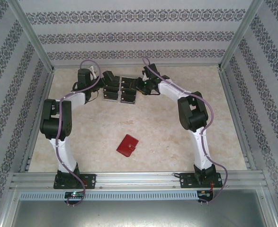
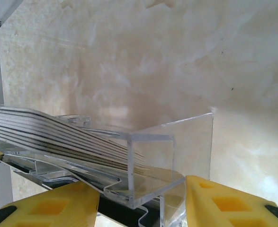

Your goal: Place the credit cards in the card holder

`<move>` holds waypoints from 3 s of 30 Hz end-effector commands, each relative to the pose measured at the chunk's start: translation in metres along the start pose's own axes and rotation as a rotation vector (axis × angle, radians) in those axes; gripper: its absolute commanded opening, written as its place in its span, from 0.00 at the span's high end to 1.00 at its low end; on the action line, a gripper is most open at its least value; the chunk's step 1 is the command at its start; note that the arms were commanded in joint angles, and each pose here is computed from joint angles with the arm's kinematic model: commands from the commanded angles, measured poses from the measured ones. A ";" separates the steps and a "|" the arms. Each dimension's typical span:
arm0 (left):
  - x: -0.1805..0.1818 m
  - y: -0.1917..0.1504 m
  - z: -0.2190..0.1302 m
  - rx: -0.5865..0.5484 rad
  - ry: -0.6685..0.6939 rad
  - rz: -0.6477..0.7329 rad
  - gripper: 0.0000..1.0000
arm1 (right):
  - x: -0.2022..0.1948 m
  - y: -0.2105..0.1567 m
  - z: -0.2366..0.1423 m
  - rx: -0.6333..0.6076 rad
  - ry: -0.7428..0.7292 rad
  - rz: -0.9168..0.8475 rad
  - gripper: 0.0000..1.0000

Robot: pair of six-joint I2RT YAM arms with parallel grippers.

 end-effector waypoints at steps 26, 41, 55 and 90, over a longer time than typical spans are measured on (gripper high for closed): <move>-0.044 -0.120 0.064 0.303 -0.084 0.045 0.00 | -0.016 0.009 -0.050 -0.093 0.058 0.000 0.51; -0.083 -0.173 0.103 0.386 -0.136 0.079 0.00 | -0.063 -0.009 -0.100 -0.140 -0.002 0.056 0.51; -0.110 -0.225 0.136 0.461 -0.177 0.090 0.00 | -0.106 -0.036 -0.148 -0.199 -0.065 0.138 0.51; -0.072 -0.098 -0.020 0.190 0.037 0.104 0.00 | -0.043 -0.139 -0.217 -0.147 -0.187 0.022 0.32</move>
Point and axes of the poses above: each hand's point on the last joint's axis, 136 mm out from that joint toward the fingers, its own z axis out along the fingers, its own x axis along the line the jaws close on, y = z × x, the point moved 3 cm from there along -z, back along the fingers, and after that the axes turned 14 degrees about -z, right-handed, at the moved point
